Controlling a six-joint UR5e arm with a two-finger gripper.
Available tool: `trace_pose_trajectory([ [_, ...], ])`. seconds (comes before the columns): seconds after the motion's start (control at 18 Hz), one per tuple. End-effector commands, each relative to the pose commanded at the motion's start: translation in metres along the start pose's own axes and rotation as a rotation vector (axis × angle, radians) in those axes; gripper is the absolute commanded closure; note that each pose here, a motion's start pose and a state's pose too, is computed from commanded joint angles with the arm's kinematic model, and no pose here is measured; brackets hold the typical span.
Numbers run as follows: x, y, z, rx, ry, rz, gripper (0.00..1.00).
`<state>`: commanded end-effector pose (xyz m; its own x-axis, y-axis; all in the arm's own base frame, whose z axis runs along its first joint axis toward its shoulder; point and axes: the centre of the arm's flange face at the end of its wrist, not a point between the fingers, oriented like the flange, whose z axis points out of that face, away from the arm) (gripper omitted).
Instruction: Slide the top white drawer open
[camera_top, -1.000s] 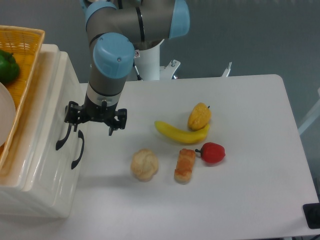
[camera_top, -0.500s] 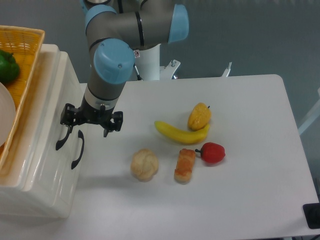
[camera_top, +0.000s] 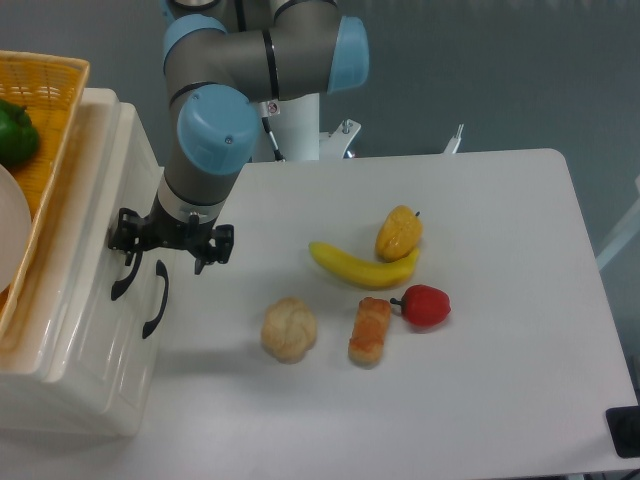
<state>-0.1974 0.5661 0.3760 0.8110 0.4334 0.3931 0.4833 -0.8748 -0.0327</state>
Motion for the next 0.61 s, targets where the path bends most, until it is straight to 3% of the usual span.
trace_pose_trajectory([
  [0.61, -0.0005, 0.0028, 0.0000, -0.019, -0.007, -0.009, 0.00],
])
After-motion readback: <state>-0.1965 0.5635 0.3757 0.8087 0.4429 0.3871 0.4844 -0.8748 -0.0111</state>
